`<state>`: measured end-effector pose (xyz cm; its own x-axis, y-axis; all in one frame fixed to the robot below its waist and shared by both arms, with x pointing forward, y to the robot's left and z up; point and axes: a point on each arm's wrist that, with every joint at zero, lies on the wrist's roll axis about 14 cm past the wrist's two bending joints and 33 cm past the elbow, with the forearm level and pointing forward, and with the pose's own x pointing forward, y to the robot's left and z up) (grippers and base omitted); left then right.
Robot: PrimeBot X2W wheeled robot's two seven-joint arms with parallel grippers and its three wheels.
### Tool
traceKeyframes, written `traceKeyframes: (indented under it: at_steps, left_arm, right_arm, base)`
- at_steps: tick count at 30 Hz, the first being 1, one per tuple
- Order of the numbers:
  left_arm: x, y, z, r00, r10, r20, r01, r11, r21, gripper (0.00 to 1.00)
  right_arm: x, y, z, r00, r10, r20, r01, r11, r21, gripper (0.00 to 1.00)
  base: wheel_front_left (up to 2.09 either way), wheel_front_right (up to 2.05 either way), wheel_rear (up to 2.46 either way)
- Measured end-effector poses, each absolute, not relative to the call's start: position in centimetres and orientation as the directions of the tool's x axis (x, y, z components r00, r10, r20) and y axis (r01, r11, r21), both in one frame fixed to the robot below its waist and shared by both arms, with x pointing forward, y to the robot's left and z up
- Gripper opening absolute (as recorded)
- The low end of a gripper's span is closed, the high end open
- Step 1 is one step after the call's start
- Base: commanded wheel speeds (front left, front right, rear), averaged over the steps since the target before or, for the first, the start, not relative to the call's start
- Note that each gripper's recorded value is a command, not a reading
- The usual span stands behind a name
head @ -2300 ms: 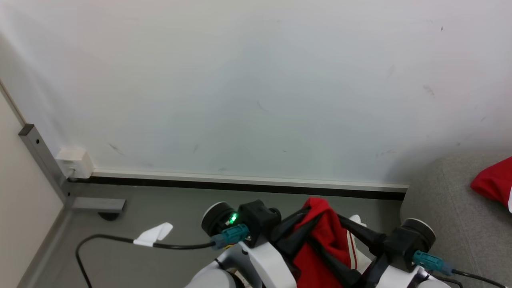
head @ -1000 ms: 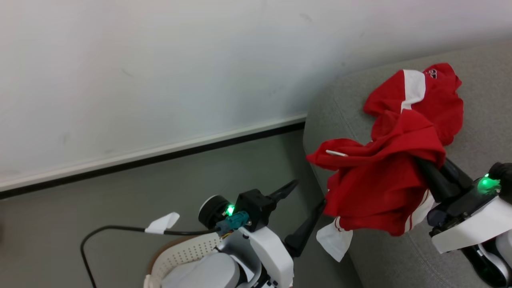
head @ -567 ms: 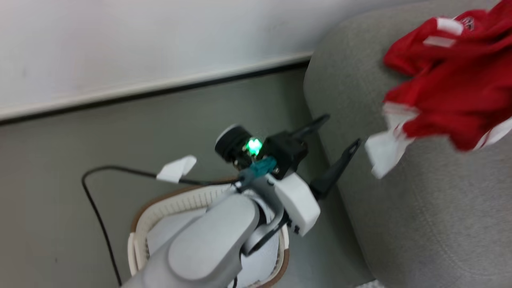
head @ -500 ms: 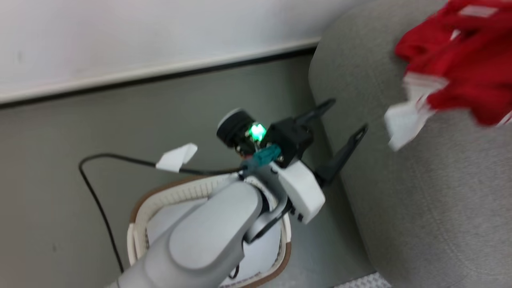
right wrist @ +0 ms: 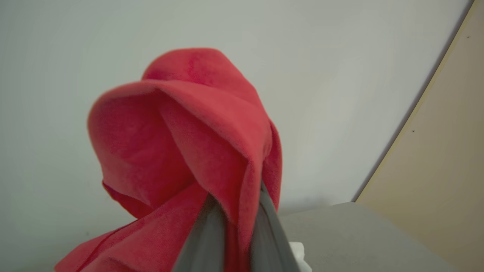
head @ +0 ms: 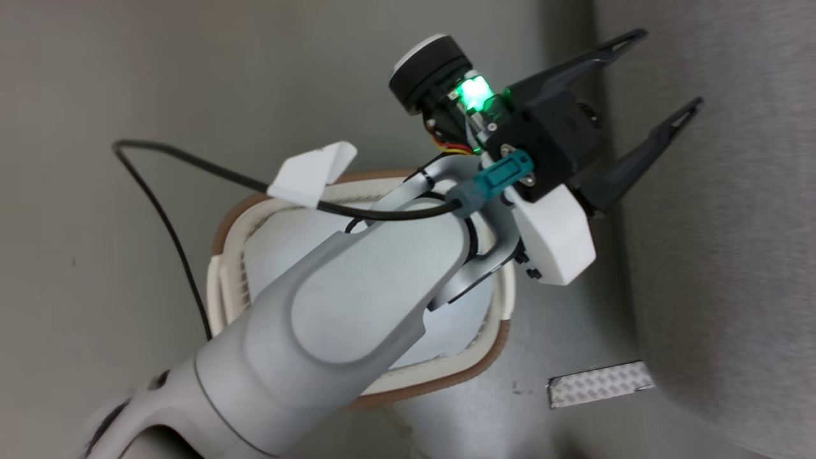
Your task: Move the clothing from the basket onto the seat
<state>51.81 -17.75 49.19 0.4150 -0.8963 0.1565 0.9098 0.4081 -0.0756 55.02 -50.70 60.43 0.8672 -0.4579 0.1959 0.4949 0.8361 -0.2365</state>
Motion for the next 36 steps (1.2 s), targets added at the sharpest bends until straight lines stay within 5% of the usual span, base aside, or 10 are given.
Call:
traceKeyframes:
  at_steps: [6,7,9,19,36]
  left_arm:
    - [52.6,-16.9,47.0,0.435,-0.892,0.124,0.9,0.426,-0.09,1.0]
    - [52.6,-16.9,46.9,0.435,-0.892,0.122,0.9,0.427,-0.091,1.0]
    - [52.4,-16.9,46.9,0.436,-0.893,0.114,0.899,0.428,-0.088,1.0]
    - [51.2,-16.5,47.5,0.468,-0.879,0.096,0.881,0.455,-0.128,1.0]
    - [45.0,-4.4,47.8,0.777,-0.629,-0.039,0.605,0.761,-0.233,1.0]
  right_arm:
    - [54.2,-51.2,47.1,0.823,-0.565,-0.051,0.536,0.804,-0.255,0.05]
    - [54.1,-50.7,45.8,0.819,-0.568,-0.079,0.537,0.808,-0.242,0.31]
    - [53.9,-49.8,44.1,0.814,-0.57,-0.113,0.539,0.813,-0.219,1.0]
    - [54.1,-45.6,46.5,0.883,-0.468,-0.042,0.45,0.867,-0.214,1.0]
    - [41.6,-33.7,50.9,0.966,-0.246,0.074,0.253,0.962,-0.102,1.0]
  base:
    - [0.0,0.0,0.0]
    - [0.0,0.0,0.0]
    - [0.0,0.0,0.0]
    - [0.0,0.0,0.0]
    - [0.0,0.0,0.0]
